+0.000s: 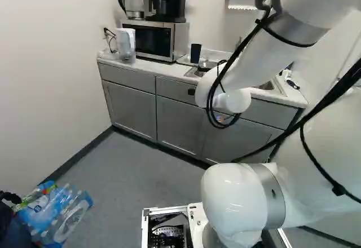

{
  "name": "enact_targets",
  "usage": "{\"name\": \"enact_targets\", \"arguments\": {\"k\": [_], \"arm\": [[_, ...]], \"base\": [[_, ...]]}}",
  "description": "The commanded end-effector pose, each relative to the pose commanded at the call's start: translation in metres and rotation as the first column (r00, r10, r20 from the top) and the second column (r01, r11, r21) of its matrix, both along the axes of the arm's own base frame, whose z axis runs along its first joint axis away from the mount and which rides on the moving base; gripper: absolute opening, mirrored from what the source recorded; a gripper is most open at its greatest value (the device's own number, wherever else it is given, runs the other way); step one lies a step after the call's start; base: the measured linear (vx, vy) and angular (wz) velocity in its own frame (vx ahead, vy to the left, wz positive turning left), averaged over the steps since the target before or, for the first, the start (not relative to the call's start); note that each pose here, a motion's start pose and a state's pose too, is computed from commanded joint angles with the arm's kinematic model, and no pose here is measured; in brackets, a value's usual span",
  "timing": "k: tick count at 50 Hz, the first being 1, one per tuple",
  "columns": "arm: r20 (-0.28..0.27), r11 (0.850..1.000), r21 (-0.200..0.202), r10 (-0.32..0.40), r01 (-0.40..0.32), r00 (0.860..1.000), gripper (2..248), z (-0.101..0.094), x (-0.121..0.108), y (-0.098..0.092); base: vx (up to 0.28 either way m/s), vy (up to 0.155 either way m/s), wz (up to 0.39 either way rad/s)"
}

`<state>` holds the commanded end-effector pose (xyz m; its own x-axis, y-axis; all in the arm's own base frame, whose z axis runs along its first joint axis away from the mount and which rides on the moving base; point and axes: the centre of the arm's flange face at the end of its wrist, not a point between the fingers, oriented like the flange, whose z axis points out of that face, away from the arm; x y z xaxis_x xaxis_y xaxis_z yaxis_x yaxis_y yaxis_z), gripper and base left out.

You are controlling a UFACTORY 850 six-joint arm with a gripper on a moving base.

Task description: Rinse the cup and place it in the tray

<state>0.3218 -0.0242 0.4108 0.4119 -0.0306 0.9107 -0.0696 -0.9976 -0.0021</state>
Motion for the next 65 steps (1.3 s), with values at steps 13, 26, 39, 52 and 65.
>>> {"name": "enact_targets", "arguments": {"k": [13,26,39,52,65], "arm": [[0.033,1.0,-0.002,0.025,-0.024,0.999,247,-0.017,-0.017,0.009],[0.058,0.999,-0.005,0.044,-0.043,0.997,247,-0.029,-0.031,0.016],[0.077,0.998,-0.007,0.057,-0.057,0.995,247,-0.038,-0.041,0.02],[0.089,0.998,-0.008,0.066,-0.065,0.994,247,-0.043,-0.048,0.023],[0.093,0.998,-0.009,0.07,-0.069,0.993,247,-0.045,-0.051,0.024]], "base": [[0.0,0.0,0.0],[0.0,0.0,0.0],[0.0,0.0,0.0],[0.0,0.0,0.0],[0.0,0.0,0.0]]}}
